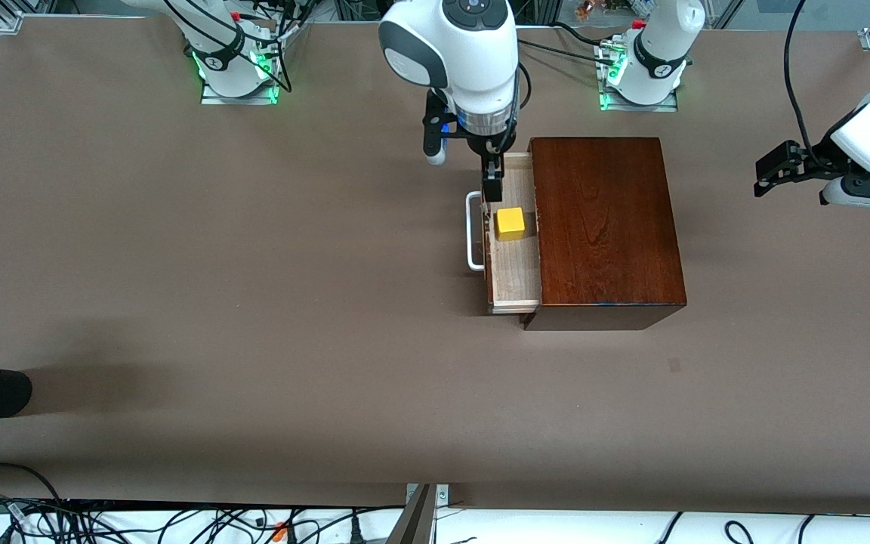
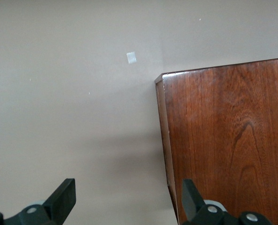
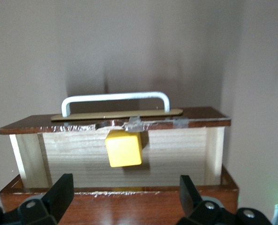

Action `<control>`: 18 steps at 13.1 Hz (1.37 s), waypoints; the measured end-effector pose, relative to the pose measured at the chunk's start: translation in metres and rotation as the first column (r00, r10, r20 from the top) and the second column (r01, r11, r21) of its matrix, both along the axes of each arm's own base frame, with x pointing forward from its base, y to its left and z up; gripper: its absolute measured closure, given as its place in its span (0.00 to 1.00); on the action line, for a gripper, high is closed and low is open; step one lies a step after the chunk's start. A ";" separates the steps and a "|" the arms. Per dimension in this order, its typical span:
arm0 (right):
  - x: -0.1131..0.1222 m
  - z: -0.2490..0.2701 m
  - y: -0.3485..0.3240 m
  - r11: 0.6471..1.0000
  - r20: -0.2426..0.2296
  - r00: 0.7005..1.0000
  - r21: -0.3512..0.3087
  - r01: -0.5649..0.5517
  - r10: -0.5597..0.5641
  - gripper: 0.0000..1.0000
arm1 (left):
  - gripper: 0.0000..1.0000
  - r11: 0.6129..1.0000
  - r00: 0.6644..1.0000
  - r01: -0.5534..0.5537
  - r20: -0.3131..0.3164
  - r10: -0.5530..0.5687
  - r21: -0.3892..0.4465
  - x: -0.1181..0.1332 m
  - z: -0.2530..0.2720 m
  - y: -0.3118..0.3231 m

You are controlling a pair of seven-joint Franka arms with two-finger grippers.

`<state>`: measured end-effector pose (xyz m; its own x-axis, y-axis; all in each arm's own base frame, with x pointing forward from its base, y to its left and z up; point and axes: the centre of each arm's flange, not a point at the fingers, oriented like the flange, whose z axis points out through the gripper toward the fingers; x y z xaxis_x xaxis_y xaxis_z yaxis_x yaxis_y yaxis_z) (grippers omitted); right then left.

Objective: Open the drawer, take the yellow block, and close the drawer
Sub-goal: 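Move the right gripper above the yellow cube in the drawer, then lower the right gripper and grasp the yellow cube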

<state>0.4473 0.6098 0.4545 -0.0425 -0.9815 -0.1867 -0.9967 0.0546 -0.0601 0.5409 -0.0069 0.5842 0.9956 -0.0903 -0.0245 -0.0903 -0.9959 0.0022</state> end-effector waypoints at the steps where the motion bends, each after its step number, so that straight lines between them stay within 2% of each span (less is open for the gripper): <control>1: 0.001 -0.007 0.004 1.000 0.013 1.000 0.003 0.002 -0.002 0.00 | 0.00 1.000 1.000 -0.012 -0.006 0.012 0.001 0.000 0.001 0.000; 4: 0.000 -0.037 0.017 1.000 0.049 0.999 -0.003 -0.013 0.013 0.00 | 0.00 1.000 1.000 -0.022 -0.010 0.022 0.001 0.002 -0.001 0.001; 10: -0.004 -0.101 0.031 0.999 0.034 0.999 -0.040 -0.036 0.037 0.00 | 0.00 1.000 1.000 -0.022 -0.009 0.022 0.001 0.003 0.000 0.000; 18: 0.000 -0.129 0.034 0.998 0.042 0.998 -0.038 -0.041 0.042 0.00 | 0.00 1.000 1.000 -0.021 -0.009 0.021 0.001 0.003 0.000 0.000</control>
